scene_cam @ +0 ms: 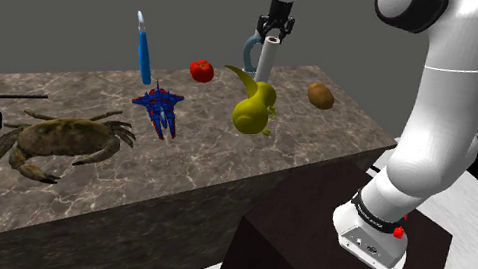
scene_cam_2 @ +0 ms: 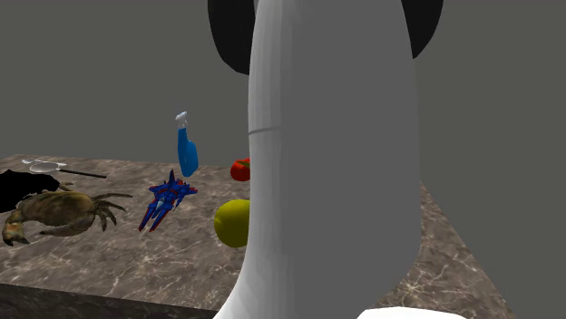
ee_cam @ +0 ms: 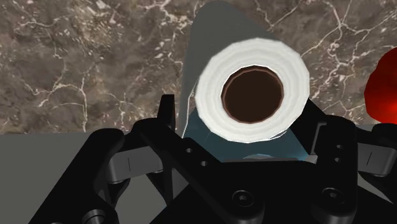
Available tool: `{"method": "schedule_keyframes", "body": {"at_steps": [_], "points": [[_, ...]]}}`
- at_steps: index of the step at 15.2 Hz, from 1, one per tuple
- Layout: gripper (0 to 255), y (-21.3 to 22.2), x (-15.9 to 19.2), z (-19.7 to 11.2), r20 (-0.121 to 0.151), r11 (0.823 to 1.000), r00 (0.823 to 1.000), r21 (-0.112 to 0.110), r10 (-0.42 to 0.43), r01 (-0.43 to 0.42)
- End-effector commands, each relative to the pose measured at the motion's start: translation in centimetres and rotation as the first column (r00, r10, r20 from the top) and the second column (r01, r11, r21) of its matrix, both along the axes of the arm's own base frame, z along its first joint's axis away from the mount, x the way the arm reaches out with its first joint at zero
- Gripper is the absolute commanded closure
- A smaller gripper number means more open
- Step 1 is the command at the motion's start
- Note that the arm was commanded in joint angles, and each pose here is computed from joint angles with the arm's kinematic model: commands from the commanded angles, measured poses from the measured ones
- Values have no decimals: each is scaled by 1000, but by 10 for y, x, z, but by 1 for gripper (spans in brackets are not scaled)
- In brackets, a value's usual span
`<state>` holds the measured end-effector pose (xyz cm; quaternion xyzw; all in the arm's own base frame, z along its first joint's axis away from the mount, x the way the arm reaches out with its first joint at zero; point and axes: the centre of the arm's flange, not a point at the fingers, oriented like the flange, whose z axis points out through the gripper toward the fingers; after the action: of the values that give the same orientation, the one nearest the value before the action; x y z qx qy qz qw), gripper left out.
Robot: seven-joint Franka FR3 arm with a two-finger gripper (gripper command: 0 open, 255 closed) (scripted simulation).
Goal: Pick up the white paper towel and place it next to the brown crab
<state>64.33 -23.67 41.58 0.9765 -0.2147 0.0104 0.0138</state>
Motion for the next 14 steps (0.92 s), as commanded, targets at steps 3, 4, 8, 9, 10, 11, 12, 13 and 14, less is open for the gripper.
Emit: {"method": "schedule_keyframes", "body": {"at_steps": [3,4,8,9,10,11,12,13,14], "points": [[255,0,0,0,0,1000,1000,0,0,0],[255,0,0,5,0,1000,1000,0,0,0],[255,0,0,26,0,1000,1000,0,0,0],[255,0,0,31,0,1000,1000,0,0,0],[255,0,0,37,0,1000,1000,0,0,0],[255,0,0,42,0,1000,1000,0,0,0],[255,0,0,47,0,1000,1000,0,0,0],[255,0,0,52,0,1000,1000,0,0,0],[255,0,0,58,0,1000,1000,0,0,0]]}}
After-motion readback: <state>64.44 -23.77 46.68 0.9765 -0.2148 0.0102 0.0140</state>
